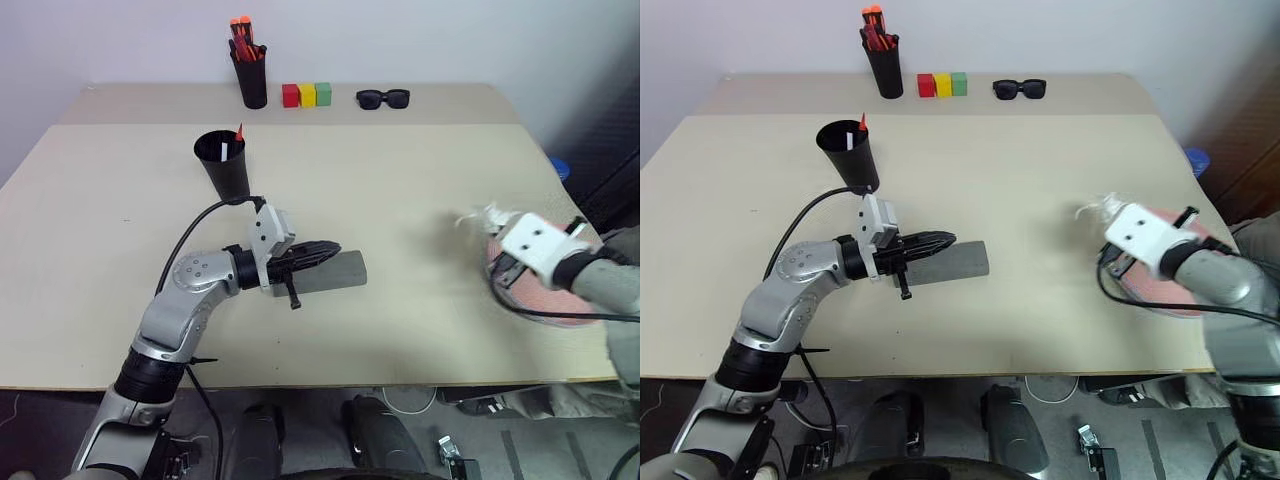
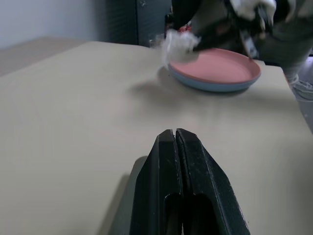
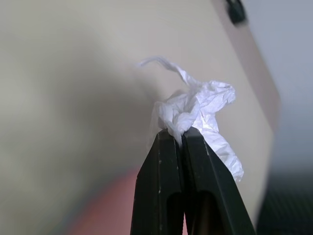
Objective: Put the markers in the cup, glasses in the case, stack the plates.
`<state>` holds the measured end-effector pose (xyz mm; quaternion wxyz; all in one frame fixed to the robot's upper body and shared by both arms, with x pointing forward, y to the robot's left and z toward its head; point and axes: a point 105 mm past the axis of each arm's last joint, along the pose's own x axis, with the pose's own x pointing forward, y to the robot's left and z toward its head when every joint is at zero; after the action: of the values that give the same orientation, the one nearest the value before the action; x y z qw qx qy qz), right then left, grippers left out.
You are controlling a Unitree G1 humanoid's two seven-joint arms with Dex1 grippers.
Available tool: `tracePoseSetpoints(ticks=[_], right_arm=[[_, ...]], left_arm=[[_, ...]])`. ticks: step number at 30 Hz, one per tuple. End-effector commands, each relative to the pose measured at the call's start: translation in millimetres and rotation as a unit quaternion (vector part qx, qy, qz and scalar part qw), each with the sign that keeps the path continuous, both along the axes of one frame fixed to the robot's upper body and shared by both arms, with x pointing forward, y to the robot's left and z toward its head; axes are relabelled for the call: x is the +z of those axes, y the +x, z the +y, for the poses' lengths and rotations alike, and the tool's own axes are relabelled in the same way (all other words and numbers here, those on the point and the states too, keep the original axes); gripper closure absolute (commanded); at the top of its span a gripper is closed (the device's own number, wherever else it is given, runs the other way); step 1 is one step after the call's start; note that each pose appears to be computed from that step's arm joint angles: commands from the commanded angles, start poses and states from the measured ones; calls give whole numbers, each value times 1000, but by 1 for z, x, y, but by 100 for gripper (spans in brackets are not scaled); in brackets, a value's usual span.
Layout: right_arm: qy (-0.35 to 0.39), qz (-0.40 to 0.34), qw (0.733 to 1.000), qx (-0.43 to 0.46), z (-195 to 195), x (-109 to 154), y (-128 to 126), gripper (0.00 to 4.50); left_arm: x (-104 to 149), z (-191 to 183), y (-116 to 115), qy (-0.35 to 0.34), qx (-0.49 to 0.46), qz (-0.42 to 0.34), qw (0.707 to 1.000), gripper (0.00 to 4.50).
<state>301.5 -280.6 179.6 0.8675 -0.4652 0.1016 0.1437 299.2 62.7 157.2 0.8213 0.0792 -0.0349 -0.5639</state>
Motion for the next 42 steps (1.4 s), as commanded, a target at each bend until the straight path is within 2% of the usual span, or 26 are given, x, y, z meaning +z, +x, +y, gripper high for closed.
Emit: tracePoseSetpoints(ticks=[1,3,6,11,14,16,20,23,25,31,42], right_arm=[[-25,2,999,-35,-26,11,-11,448],[-35,26,997,-58,-40,1,-17,448],[-38,59,994,-86,-57,-15,-23,363],[-60,36,996,-64,-52,-8,-16,113],[-56,33,997,-31,-44,-3,-13,113],[-25,14,1000,7,-27,5,-6,113],[100,-14,992,69,9,19,6,113],[258,3,958,127,47,19,17,113],[309,31,938,151,61,11,20,113],[306,59,937,160,62,-6,40,113],[296,76,934,186,70,-17,55,113]], left_arm=[[7,0,1,-6,-9,-22,1000,450],[7,-1,2,-7,-11,-24,1000,450],[8,-1,3,-9,-10,-29,1000,450],[7,8,2,-8,4,-30,1000,450],[9,15,3,-16,24,-24,999,450],[10,28,6,-17,61,-24,998,450],[10,55,10,-19,140,-19,990,450],[8,113,16,-12,274,-27,961,450],[7,147,9,-1,336,-30,941,450],[2,190,-15,34,402,-25,915,450],[0,188,-32,32,421,-18,906,450]])
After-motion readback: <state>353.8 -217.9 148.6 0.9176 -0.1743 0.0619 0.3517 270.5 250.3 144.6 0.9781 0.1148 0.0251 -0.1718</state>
